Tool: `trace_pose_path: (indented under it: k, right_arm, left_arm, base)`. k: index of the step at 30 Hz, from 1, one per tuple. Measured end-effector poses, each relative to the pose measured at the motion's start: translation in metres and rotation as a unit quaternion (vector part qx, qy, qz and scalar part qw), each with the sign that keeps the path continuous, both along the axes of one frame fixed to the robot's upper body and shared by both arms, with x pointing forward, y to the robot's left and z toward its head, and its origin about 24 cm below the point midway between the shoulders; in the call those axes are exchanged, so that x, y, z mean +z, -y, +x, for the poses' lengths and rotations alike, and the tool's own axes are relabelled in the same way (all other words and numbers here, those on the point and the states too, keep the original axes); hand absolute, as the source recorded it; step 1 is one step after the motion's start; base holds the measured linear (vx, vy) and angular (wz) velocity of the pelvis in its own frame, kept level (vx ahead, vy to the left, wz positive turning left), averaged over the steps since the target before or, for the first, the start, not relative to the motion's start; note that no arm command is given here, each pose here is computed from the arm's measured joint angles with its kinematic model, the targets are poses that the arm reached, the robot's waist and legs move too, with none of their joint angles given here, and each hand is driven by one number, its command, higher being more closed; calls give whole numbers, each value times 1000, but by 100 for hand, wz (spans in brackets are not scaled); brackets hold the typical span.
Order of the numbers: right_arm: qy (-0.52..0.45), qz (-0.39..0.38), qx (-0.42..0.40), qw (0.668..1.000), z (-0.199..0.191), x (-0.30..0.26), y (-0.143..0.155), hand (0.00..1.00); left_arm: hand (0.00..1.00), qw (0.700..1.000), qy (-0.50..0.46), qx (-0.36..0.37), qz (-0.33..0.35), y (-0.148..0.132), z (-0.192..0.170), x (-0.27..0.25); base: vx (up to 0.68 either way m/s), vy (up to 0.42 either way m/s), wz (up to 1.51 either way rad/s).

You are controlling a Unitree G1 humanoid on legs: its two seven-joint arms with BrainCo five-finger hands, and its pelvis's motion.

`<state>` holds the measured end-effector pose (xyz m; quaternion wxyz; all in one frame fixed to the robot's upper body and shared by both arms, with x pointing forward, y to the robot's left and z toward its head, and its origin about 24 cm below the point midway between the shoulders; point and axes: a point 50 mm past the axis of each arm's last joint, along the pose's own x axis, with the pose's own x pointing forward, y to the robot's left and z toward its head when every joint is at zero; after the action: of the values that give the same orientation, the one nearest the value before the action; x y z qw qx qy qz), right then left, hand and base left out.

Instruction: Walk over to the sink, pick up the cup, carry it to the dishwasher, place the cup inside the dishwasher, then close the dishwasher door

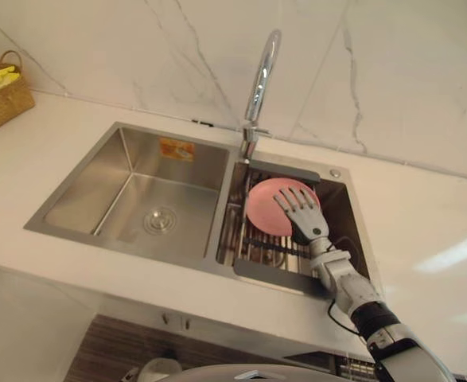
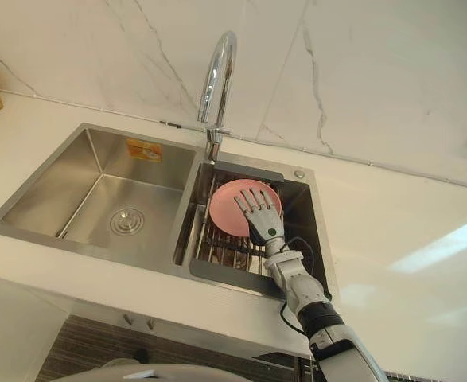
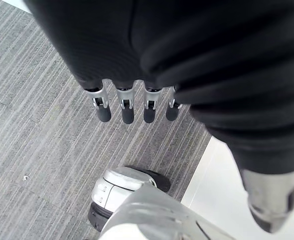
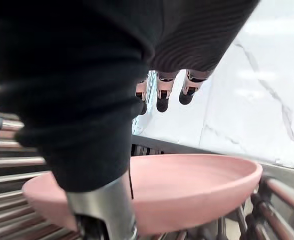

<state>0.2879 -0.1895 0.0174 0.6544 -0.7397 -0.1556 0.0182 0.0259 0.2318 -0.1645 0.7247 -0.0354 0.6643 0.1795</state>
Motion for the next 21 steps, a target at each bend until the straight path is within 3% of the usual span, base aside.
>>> trace_pose_path:
  k: [21]
  right_arm:
    - [55,-30,-47,997,2,2,3,0]
  left_arm:
    - [0,1000,5,-29,-3,0,-1,0]
  base:
    - [-7,2,3]
